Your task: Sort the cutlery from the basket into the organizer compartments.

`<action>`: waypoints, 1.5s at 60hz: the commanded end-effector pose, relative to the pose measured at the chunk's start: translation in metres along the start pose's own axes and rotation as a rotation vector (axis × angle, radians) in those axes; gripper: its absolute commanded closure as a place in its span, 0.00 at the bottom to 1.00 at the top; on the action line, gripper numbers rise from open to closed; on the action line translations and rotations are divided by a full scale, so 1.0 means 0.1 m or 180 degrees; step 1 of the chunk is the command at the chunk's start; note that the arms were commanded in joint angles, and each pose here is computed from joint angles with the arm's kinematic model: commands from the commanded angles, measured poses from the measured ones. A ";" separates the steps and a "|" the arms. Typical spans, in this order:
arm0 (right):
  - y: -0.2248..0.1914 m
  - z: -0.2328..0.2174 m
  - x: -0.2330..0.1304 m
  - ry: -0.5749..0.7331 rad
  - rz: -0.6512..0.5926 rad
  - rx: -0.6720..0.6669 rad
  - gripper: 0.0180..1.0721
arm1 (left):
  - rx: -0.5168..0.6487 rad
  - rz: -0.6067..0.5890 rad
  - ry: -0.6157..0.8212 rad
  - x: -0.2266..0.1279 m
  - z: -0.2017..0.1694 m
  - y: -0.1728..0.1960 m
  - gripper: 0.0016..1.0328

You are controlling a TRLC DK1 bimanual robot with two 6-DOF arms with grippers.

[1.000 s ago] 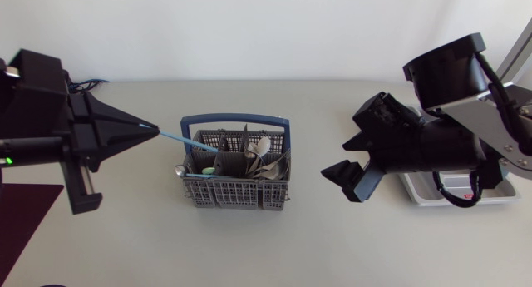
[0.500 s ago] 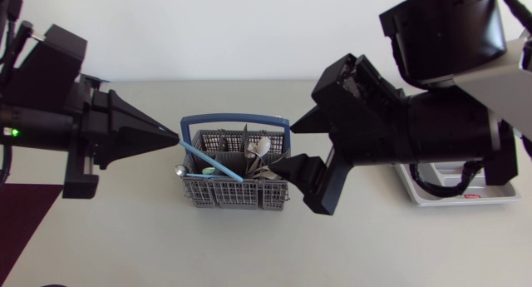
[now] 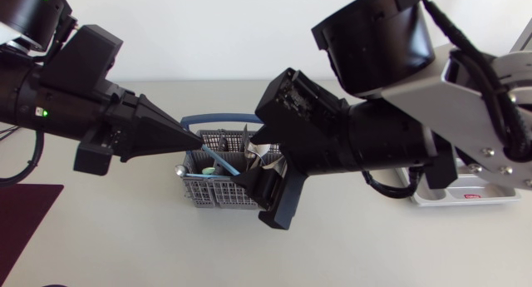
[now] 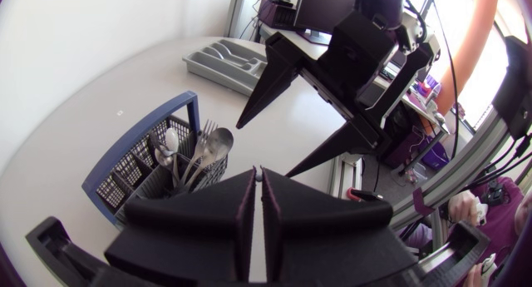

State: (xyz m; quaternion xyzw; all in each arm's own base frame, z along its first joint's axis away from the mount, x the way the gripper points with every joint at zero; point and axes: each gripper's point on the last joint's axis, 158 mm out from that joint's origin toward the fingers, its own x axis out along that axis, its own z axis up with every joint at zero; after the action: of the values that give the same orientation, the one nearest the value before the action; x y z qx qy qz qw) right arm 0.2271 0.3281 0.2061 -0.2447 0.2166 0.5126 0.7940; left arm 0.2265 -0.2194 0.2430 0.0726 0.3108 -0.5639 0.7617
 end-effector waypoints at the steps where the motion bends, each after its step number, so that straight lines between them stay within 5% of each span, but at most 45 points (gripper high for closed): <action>1: 0.01 0.14 0.04 -0.0071 0.0009 -0.0003 0.29 | -0.0055 -0.0083 -0.0042 -0.02 0.08 -0.04 0.97; 27: 0.16 0.10 0.13 0.0010 0.0132 -0.0046 0.87 | -0.0099 -0.0146 -0.0145 -0.07 0.19 0.00 0.97; 54: 0.21 -0.03 0.15 0.0137 0.0213 -0.0001 0.94 | -0.0138 -0.0184 -0.0217 -0.12 0.29 -0.04 0.96; 57: 0.23 -0.04 0.14 0.0141 0.0234 -0.0002 0.94 | -0.0169 -0.0174 -0.0231 -0.13 0.31 -0.03 0.89; 66: 0.26 -0.04 0.07 0.0132 0.0279 0.0011 0.94 | -0.0218 0.0051 -0.0433 -0.35 0.49 0.13 0.41; 73: 0.30 -0.10 0.00 0.0153 0.0322 0.0021 0.94 | -0.0303 0.0369 -0.0809 -0.65 0.71 0.37 0.23; 82: 0.29 -0.21 -0.13 0.0161 0.0280 0.0056 0.94 | -0.0285 0.0761 -0.1121 -1.00 0.82 0.60 0.22; 90: 0.06 -0.34 -0.35 0.0145 0.0067 0.0208 0.94 | -0.0052 0.0948 -0.0938 -0.93 0.47 0.67 0.26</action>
State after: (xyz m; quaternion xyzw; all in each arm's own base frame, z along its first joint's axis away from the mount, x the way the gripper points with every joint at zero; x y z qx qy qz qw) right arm 0.2007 0.3054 0.2037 -0.2386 0.2392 0.5297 0.7780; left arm 0.2959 -0.1464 0.3348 0.0053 0.1841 -0.4494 0.8742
